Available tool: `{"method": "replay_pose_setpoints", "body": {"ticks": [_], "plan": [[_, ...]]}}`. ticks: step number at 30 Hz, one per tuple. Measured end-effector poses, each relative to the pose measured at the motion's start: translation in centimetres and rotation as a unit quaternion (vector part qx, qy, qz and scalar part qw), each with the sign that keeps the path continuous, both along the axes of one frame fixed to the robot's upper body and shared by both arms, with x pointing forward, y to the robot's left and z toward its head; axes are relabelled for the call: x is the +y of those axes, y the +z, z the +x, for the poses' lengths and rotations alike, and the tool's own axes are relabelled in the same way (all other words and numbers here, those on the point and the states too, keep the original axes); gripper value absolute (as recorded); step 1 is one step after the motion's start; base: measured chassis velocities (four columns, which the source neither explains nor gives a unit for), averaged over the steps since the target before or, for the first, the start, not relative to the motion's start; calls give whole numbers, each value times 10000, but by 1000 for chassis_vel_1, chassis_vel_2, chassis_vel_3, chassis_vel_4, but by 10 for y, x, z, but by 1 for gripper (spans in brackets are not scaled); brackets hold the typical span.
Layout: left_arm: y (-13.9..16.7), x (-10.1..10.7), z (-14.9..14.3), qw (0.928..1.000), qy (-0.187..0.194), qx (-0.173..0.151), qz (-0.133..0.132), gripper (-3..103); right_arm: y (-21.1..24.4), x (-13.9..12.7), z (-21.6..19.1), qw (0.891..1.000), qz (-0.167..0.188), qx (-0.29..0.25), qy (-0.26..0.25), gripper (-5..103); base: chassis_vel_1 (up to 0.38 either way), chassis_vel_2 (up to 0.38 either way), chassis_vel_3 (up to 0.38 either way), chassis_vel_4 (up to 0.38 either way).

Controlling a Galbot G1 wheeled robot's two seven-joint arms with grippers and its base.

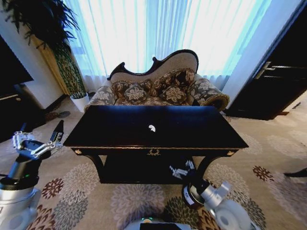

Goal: Move to the front of the table and place the trash on the table into the trash bin.

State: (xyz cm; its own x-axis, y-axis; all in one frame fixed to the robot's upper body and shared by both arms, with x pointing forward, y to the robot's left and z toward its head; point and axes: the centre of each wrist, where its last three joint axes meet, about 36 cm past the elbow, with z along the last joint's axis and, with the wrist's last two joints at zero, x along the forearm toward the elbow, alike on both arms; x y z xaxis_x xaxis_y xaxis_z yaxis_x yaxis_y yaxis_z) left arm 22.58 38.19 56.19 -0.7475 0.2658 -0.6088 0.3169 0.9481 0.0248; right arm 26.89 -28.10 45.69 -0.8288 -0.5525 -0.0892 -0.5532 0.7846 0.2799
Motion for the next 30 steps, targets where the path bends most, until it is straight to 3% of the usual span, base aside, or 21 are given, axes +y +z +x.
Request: {"method": "replay_pose_setpoints", "body": {"ticks": [4,10,20,30], "plan": [[-2,2,1,10000,23,22,-3,100,18,2,12,9990,-187,-310,-258,100,0,0,0,0],[-5,3,3,10000,49,75,30,100,38,6,23,9890,-863,-997,-665,100,0,0,0,0],[-8,0,8,9998,-22,161,65,100,77,21,39,9843,-1214,-853,-953,100,0,0,0,0],[-17,-1,19,9992,-171,346,125,100,94,7,99,9743,-1984,-769,-732,100,0,0,0,0]]}}
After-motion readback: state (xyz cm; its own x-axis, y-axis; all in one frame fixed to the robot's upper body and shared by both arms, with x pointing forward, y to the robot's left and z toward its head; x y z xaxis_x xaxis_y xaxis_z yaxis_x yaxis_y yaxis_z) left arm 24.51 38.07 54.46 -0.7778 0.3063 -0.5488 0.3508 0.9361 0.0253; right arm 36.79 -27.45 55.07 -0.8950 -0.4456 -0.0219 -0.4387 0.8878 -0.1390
